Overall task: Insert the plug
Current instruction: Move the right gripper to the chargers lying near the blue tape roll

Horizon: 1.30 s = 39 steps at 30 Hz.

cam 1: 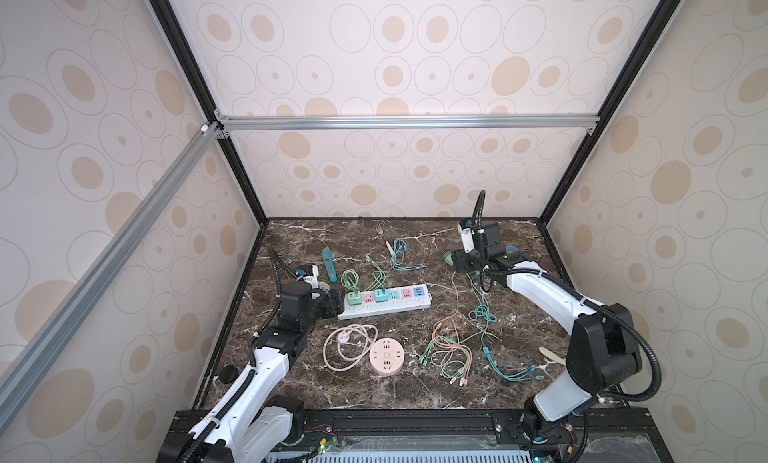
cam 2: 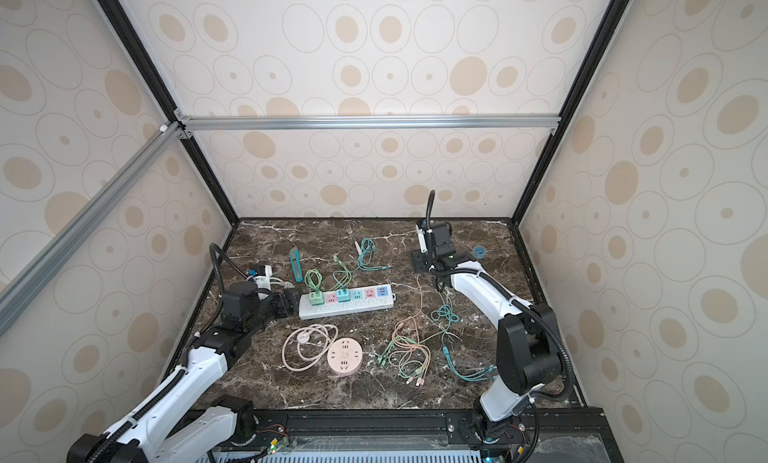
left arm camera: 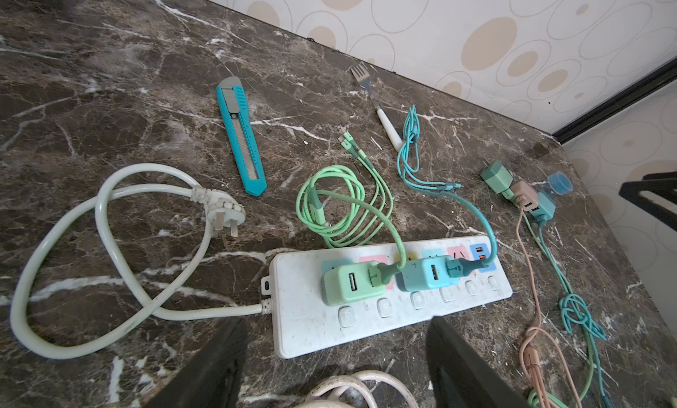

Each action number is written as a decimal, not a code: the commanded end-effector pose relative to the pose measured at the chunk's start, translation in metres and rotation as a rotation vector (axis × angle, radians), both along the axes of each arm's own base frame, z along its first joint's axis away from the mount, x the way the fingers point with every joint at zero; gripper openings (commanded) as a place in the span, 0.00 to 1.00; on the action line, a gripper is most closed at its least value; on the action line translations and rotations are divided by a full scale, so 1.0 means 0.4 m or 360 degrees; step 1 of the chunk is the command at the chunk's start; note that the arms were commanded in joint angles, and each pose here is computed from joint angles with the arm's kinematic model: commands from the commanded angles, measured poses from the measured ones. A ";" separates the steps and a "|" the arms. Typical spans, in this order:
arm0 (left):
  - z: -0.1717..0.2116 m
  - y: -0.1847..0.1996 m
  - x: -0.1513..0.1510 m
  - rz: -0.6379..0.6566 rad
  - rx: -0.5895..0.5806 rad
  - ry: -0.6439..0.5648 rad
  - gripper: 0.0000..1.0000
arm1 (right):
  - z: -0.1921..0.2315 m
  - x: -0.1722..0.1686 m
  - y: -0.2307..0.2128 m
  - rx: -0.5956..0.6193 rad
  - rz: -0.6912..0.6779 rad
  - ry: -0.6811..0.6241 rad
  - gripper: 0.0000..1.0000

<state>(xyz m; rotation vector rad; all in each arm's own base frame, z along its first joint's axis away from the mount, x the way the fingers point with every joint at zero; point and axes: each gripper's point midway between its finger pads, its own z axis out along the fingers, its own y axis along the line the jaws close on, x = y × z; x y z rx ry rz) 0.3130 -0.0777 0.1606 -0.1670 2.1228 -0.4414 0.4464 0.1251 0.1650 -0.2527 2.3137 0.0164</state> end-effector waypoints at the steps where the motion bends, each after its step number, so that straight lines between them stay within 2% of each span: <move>1: 0.043 0.006 0.006 0.0000 0.0017 -0.0064 0.79 | -0.039 0.036 -0.089 0.0045 -0.0375 0.0040 0.67; 6: 0.042 0.004 0.003 -0.0006 0.0008 -0.0061 0.80 | -0.106 0.068 -0.171 0.0091 -0.0617 0.0129 0.66; 14: 0.050 0.004 0.001 -0.0008 0.0008 -0.0076 0.80 | -0.181 0.090 -0.235 0.0150 -0.0832 0.0254 0.64; 26: 0.063 0.004 -0.004 -0.0009 -0.0006 -0.0112 0.80 | -0.246 0.078 -0.231 0.0278 -0.0894 0.0372 0.61; 39: 0.066 0.002 -0.006 -0.0013 -0.0017 -0.0125 0.81 | -0.293 0.080 -0.215 0.0305 -0.0884 0.0462 0.62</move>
